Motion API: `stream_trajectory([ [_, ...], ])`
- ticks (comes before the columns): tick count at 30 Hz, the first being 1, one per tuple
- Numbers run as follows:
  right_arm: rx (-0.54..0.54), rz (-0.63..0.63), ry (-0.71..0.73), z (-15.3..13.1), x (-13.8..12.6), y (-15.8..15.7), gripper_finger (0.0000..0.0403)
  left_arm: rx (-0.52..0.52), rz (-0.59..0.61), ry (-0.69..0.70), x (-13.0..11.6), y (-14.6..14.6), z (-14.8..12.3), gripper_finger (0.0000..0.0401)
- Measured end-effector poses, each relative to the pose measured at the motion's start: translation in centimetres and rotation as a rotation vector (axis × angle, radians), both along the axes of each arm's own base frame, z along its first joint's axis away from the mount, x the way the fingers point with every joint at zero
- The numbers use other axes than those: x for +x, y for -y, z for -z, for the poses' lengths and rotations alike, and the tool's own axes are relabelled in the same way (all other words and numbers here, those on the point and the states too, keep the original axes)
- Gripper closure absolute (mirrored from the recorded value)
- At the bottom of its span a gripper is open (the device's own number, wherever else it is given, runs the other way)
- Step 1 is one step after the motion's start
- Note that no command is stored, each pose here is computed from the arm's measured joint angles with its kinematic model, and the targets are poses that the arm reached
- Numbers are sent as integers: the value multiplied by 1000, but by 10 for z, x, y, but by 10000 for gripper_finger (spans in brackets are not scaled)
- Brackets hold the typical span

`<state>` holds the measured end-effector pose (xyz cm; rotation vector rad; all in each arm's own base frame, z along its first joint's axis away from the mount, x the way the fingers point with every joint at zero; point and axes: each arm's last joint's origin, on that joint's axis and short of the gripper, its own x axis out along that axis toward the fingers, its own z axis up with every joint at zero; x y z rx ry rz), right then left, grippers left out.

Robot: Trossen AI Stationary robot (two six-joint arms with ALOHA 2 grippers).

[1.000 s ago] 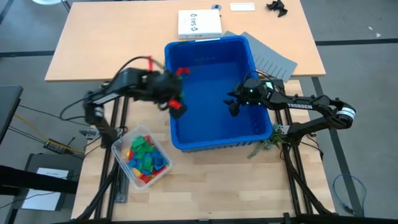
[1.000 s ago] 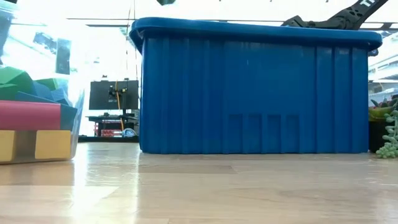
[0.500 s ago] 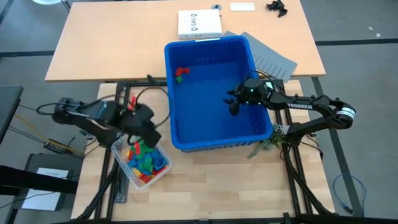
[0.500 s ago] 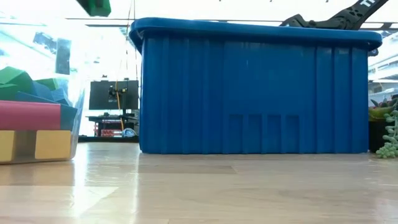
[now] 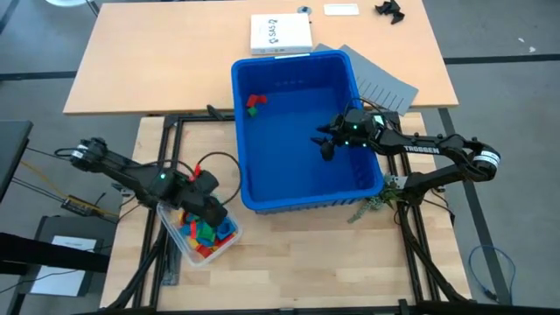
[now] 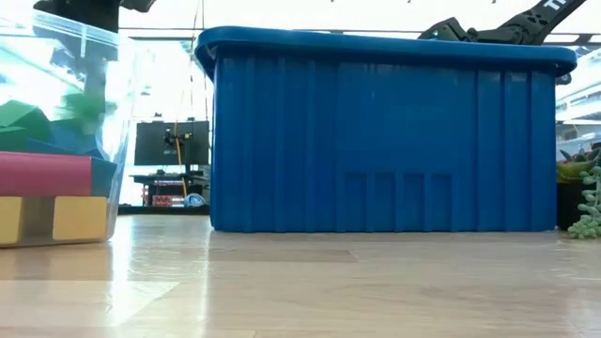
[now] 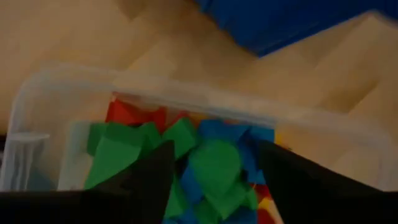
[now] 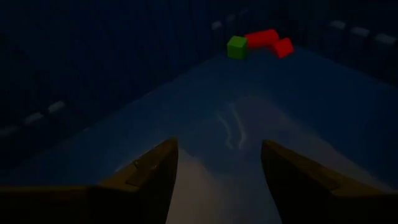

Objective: Sort Items/Unsort Items

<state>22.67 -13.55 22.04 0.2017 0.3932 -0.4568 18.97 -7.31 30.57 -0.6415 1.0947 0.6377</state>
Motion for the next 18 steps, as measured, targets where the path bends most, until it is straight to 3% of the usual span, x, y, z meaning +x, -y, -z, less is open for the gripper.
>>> stream_trajectory([
  [4, -19, -19, -13, 0, 1, -2, 174, -53, -2, -60, -3, -4, -5, 121],
  [9, -25, -24, -17, 0, 1, -2, 174, -44, -31, 96, -4, -16, -50, 103],
  [14, -25, -24, -18, 0, 1, -2, 174, 183, -58, 352, 2, -36, -100, 102],
  [18, -26, -24, -18, 0, 1, -2, 174, 375, 13, 475, 18, -55, -125, 102],
])
